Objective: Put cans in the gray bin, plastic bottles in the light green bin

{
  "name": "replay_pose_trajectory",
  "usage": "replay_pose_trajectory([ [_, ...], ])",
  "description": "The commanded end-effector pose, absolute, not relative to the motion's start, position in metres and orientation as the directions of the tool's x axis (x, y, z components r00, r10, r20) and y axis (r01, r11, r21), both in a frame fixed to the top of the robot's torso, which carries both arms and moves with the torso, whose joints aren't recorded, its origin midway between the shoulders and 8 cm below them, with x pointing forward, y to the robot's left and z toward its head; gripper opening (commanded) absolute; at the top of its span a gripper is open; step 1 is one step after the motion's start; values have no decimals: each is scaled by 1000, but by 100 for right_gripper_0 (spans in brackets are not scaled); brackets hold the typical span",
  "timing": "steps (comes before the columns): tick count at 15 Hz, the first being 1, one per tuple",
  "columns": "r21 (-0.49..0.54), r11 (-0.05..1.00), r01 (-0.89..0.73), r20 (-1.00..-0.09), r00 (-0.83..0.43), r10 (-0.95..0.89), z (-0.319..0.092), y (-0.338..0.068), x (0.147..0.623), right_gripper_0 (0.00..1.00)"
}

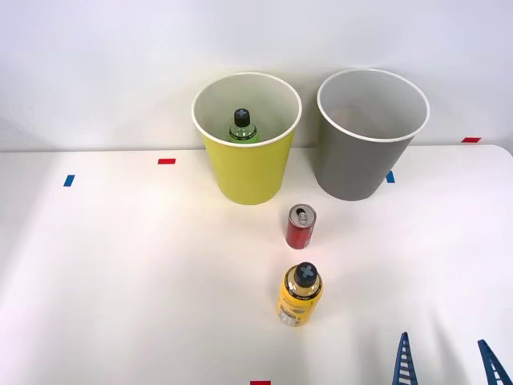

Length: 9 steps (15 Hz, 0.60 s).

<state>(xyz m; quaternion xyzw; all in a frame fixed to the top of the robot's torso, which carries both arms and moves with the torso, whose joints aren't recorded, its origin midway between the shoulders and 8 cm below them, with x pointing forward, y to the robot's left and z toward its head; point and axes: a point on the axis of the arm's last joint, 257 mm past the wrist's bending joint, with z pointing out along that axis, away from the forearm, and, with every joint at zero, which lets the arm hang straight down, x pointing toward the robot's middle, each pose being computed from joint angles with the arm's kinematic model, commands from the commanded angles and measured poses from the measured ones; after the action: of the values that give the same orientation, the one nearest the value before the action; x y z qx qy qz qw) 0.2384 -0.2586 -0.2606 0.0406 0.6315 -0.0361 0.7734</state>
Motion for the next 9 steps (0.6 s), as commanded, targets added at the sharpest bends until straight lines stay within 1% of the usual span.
replay_pose_trajectory([
  [1, 17, 994, 107, -980, 200, -5, -261, -259, 238, 100],
  [9, 17, 994, 107, -980, 200, -5, -261, -259, 238, 100],
])
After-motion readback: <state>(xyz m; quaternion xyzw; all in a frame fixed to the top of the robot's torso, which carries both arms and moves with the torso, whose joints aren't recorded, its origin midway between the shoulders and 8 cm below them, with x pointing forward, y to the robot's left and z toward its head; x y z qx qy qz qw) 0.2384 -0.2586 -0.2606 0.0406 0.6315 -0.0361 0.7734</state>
